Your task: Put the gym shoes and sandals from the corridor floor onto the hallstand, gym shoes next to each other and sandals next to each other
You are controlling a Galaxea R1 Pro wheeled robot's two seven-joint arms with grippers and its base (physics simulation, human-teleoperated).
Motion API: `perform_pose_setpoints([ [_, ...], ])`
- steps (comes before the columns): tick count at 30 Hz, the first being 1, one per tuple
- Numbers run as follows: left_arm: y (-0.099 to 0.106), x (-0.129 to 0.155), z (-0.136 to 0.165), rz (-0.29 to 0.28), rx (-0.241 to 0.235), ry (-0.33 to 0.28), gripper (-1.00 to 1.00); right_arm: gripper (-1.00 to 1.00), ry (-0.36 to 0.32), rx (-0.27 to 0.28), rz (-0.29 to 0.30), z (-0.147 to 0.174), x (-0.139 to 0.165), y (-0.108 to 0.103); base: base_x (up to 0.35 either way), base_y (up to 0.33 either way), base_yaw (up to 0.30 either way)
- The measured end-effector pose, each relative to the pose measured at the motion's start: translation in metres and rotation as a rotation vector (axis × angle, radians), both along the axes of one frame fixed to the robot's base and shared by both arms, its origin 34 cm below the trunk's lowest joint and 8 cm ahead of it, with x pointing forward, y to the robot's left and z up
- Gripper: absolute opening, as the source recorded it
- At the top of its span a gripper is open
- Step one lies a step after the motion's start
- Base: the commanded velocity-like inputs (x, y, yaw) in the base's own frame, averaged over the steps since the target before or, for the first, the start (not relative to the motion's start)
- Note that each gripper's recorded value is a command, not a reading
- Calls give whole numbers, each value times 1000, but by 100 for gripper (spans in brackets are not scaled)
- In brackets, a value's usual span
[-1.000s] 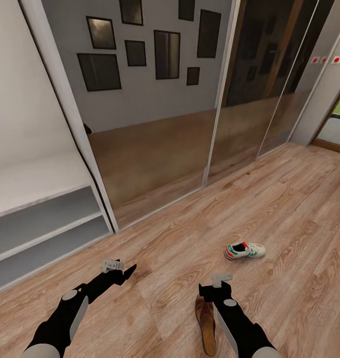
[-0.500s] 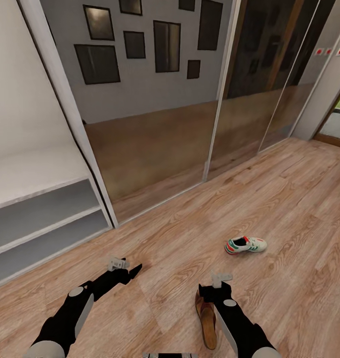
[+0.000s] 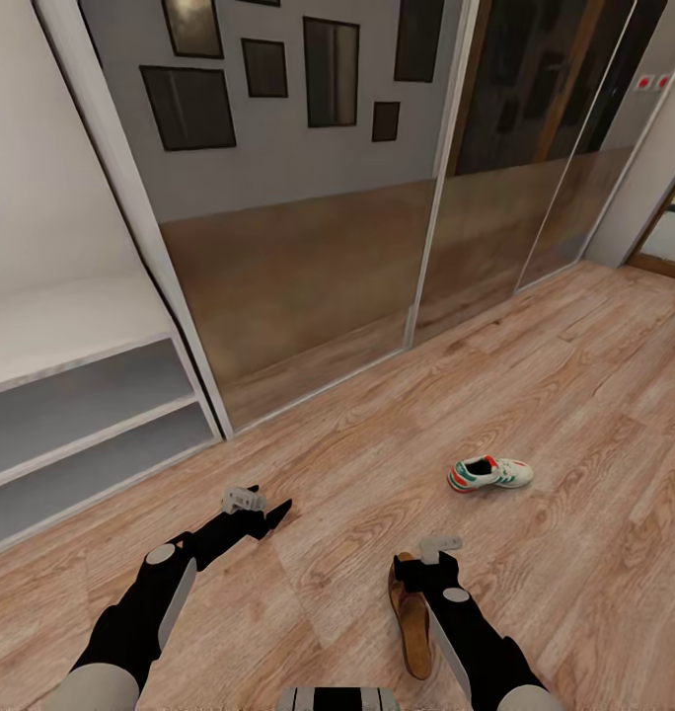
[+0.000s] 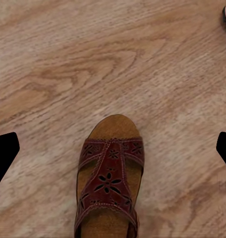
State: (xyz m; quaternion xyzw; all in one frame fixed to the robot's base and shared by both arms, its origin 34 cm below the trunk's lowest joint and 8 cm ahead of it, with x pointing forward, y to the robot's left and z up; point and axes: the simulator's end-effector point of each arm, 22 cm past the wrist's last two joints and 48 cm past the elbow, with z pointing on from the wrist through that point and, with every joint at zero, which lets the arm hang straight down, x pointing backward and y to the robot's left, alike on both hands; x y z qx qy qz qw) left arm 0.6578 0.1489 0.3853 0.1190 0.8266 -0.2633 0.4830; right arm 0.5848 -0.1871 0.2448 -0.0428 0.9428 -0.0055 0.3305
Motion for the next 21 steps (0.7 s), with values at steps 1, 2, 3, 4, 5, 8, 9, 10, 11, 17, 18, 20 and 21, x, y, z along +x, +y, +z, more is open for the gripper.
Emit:
perform_pose_setpoints([
  [1,0,0,-2,-1,0,3,100,100,-3,0,0,-1,1,0,0,0,0],
  [2,0,0,-3,-2,0,6,100,100,-7,1,-1,-3,2,0,0,0,0],
  [3,-1,0,-5,-2,0,10,100,100,-9,1,-1,-5,2,0,0,0,0],
  [4,0,-1,-7,-3,-1,13,100,100,-11,1,-1,-7,2,0,0,0,0],
  [5,0,-1,-8,-3,-1,19,100,100,-10,2,-2,-8,2,0,0,0,0],
  [8,0,-4,-17,-5,0,37,100,100,3,2,-2,-16,-1,0,0,0,0],
  [9,0,-4,-19,-6,0,42,100,100,7,3,-2,-18,-2,0,0,0,0],
  [10,0,-5,-22,-6,0,47,100,100,12,3,-2,-21,-3,1,0,0,0],
  [11,0,-6,-25,-6,0,53,100,100,17,4,-3,-24,-5,1,0,0,0],
  [17,-1,-13,-45,-9,2,89,100,100,59,5,-3,-44,-18,1,0,0,0],
  [18,-1,-14,-48,-10,2,94,100,100,67,5,-4,-47,-21,1,0,0,0],
  [20,-1,-16,-54,-10,1,105,100,100,83,6,-3,-54,-26,2,0,0,0],
  [21,-1,-17,-57,-10,1,110,100,100,92,6,-3,-57,-30,2,0,0,0],
])
